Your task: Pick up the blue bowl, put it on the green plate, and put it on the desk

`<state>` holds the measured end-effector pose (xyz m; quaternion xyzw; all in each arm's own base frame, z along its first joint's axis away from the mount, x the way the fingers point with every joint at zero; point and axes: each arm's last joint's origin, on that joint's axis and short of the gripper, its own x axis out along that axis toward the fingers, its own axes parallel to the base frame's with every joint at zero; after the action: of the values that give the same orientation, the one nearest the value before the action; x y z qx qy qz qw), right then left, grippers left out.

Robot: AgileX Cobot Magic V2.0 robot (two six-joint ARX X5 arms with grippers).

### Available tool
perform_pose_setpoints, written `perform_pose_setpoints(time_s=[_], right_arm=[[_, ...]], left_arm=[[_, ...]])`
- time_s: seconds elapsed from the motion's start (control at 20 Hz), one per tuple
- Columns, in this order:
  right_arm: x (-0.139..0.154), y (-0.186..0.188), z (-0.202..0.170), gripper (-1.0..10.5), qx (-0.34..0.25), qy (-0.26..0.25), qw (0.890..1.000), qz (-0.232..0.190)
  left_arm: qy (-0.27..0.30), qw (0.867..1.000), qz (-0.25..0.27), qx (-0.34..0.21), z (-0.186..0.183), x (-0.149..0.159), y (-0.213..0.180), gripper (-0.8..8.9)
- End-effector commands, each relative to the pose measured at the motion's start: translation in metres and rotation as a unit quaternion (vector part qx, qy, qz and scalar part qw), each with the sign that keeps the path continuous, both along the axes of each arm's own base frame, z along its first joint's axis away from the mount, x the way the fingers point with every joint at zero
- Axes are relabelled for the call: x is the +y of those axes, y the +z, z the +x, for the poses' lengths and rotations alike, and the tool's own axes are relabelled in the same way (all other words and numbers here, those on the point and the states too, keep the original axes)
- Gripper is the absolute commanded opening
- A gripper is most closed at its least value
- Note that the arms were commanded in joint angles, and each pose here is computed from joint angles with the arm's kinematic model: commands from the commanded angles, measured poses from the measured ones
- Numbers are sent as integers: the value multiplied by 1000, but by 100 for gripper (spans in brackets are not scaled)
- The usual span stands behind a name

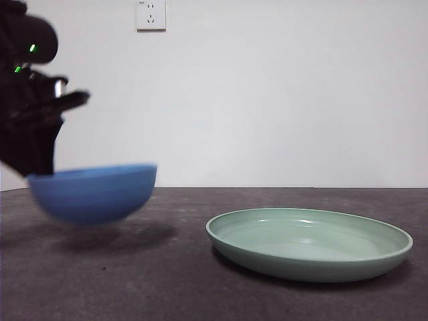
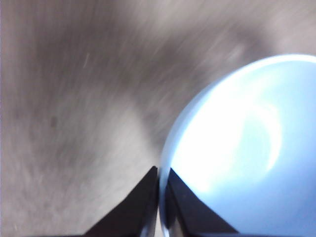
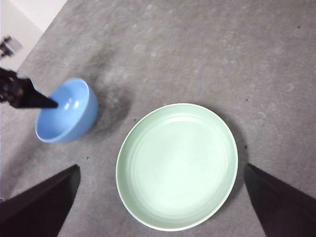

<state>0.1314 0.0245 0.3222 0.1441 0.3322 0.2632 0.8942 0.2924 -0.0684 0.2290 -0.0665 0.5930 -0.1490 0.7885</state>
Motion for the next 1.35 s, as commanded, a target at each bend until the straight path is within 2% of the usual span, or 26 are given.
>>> perform_pose_setpoints(time_s=[0.05,0.25,0.4,0.6,0.9,1.05,1.35], right_arm=[[0,4,0,645,-5,4,1000,-5],[0,0,-3,645,13,11,1000,-15],[0,-2,-5,645,23,15,999,-21],[0,-3,-5,645,26,17,999,-23],[0,-3,-5,645,25,17,999,-23],[0,-3,-5,645,25,17,999,-23],[0,-3,-5,645,26,17,999,-23]], left_arm=[[-25,999,-4,-27,9,-14,28,18],[-73,995,-20,-72,10,-50,74,17],[-115,990,-24,-74,12,-82,85,17],[-177,982,-24,-57,16,-136,68,18],[-262,965,-2,-8,15,-214,20,19],[-277,961,9,-2,17,-234,0,19],[-266,963,44,-24,19,-240,-6,19]])
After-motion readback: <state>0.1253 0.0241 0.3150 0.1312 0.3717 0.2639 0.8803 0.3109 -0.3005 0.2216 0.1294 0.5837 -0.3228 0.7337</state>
